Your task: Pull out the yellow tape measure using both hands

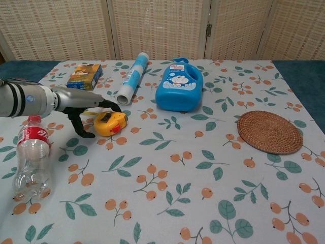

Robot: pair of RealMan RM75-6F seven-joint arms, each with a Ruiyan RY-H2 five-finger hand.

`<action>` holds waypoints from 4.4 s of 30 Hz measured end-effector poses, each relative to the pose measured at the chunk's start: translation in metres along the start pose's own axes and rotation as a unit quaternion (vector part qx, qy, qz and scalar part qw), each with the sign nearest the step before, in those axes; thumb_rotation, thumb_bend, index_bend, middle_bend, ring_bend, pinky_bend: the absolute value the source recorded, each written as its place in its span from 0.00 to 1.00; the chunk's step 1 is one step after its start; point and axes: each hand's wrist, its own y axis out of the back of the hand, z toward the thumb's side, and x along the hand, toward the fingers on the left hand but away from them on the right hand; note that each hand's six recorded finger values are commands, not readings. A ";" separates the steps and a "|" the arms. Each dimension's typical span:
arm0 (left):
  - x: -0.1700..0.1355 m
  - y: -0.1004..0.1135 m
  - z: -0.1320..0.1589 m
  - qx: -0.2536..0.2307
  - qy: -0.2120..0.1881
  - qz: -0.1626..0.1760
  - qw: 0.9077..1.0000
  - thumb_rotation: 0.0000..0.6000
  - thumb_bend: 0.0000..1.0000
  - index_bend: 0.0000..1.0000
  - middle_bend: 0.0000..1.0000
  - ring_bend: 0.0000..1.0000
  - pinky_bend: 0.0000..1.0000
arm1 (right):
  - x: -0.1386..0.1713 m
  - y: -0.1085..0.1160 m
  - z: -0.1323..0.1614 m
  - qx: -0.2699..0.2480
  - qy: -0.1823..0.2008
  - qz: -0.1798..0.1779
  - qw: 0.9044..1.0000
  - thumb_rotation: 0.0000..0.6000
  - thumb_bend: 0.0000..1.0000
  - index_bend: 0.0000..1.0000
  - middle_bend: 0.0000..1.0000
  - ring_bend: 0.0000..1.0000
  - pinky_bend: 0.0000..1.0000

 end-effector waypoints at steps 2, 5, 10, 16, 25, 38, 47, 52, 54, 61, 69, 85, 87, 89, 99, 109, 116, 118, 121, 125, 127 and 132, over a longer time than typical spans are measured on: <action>0.001 0.000 0.001 0.000 0.000 0.006 1.000 1.00 0.34 0.19 0.15 0.13 0.00 | 0.000 0.000 -0.001 0.000 -0.001 0.000 1.000 1.00 0.49 0.06 0.11 0.17 0.00; 0.001 0.000 0.002 -0.002 0.001 0.016 1.000 1.00 0.32 0.23 0.19 0.16 0.00 | 0.001 -0.001 -0.001 -0.001 -0.002 0.001 1.000 1.00 0.49 0.06 0.12 0.17 0.00; 0.003 0.001 0.003 -0.007 0.002 0.036 0.999 1.00 0.31 0.27 0.23 0.20 0.00 | 0.000 -0.001 -0.001 0.000 -0.001 0.002 1.000 1.00 0.49 0.06 0.12 0.17 0.00; 0.006 0.000 0.004 -0.014 0.001 0.045 0.999 1.00 0.31 0.29 0.25 0.22 0.00 | 0.001 -0.001 -0.002 0.000 -0.003 0.003 1.000 1.00 0.49 0.06 0.12 0.17 0.00; 0.009 0.003 0.007 -0.032 -0.001 0.075 0.997 1.00 0.32 0.48 0.43 0.35 0.06 | 0.002 -0.001 -0.001 -0.001 -0.002 0.000 1.000 1.00 0.49 0.08 0.14 0.18 0.00; -0.011 0.023 0.023 -0.091 -0.039 0.139 0.985 1.00 0.32 0.56 0.51 0.44 0.16 | -0.016 0.010 0.042 -0.065 0.087 0.006 0.994 1.00 0.47 0.26 0.17 0.18 0.00; -0.047 0.052 0.058 -0.111 -0.082 0.186 0.973 1.00 0.33 0.58 0.54 0.48 0.23 | -0.053 0.017 0.133 -0.142 0.220 0.050 0.964 1.00 0.47 0.38 0.10 0.07 0.00; -0.067 0.068 0.078 -0.104 -0.098 0.208 0.968 1.00 0.33 0.58 0.56 0.50 0.24 | -0.068 0.016 0.188 -0.167 0.274 0.080 0.944 1.00 0.47 0.42 0.05 0.03 0.00; -0.073 0.074 0.083 -0.102 -0.102 0.216 0.966 1.00 0.33 0.58 0.56 0.50 0.24 | -0.072 0.014 0.209 -0.173 0.290 0.090 0.937 1.00 0.47 0.43 0.05 0.03 0.00; -0.087 0.089 0.100 -0.105 -0.110 0.239 0.959 1.00 0.33 0.59 0.57 0.51 0.24 | -0.080 0.009 0.259 -0.183 0.318 0.111 0.924 1.00 0.48 0.44 0.04 0.02 0.00; -0.087 0.092 0.111 -0.098 -0.110 0.247 0.958 1.00 0.33 0.59 0.57 0.51 0.24 | -0.090 0.008 0.282 -0.190 0.320 0.116 0.921 1.00 0.48 0.44 0.03 0.02 0.00; -0.085 0.092 0.129 -0.079 -0.117 0.260 0.955 1.00 0.33 0.59 0.57 0.51 0.21 | -0.099 0.006 0.313 -0.187 0.325 0.138 0.917 1.00 0.47 0.43 0.03 0.03 0.00; -0.085 0.091 0.129 -0.077 -0.117 0.260 0.955 1.00 0.33 0.59 0.57 0.51 0.21 | -0.100 0.005 0.313 -0.186 0.324 0.138 0.917 1.00 0.47 0.43 0.03 0.03 0.00; -0.085 0.091 0.130 -0.075 -0.118 0.261 0.955 1.00 0.33 0.59 0.57 0.51 0.20 | -0.101 0.004 0.314 -0.185 0.322 0.139 0.918 1.00 0.47 0.43 0.03 0.03 0.00; -0.085 0.092 0.133 -0.068 -0.120 0.267 0.954 1.00 0.33 0.59 0.57 0.51 0.20 | -0.103 0.001 0.316 -0.188 0.319 0.149 0.917 1.00 0.47 0.43 0.03 0.03 0.00; -0.084 0.091 0.135 -0.060 -0.120 0.268 0.954 1.00 0.33 0.59 0.57 0.51 0.19 | -0.103 -0.001 0.319 -0.193 0.319 0.155 0.915 1.00 0.47 0.43 0.03 0.04 0.00; -0.083 0.090 0.139 -0.058 -0.123 0.267 0.954 1.00 0.33 0.59 0.57 0.51 0.19 | -0.103 -0.003 0.319 -0.193 0.318 0.157 0.915 1.00 0.48 0.43 0.04 0.05 0.00; -0.082 0.091 0.139 -0.059 -0.123 0.266 0.954 1.00 0.33 0.59 0.57 0.51 0.19 | -0.103 -0.003 0.320 -0.193 0.317 0.159 0.915 1.00 0.48 0.43 0.04 0.06 0.00; -0.081 0.091 0.139 -0.062 -0.121 0.266 0.954 1.00 0.33 0.59 0.57 0.51 0.19 | -0.103 -0.005 0.320 -0.191 0.318 0.162 0.915 1.00 0.47 0.43 0.05 0.04 0.00; -0.079 0.092 0.138 -0.065 -0.118 0.266 0.955 1.00 0.33 0.59 0.57 0.51 0.19 | -0.102 -0.007 0.319 -0.191 0.317 0.165 0.914 1.00 0.48 0.43 0.06 0.03 0.00; -0.079 0.092 0.137 -0.065 -0.117 0.264 0.955 1.00 0.33 0.59 0.57 0.51 0.19 | -0.102 -0.007 0.319 -0.191 0.316 0.165 0.915 1.00 0.47 0.44 0.06 0.03 0.00; -0.077 0.092 0.135 -0.065 -0.113 0.262 0.956 1.00 0.33 0.59 0.57 0.51 0.19 | -0.103 -0.007 0.318 -0.195 0.313 0.165 0.915 1.00 0.47 0.50 0.08 0.04 0.00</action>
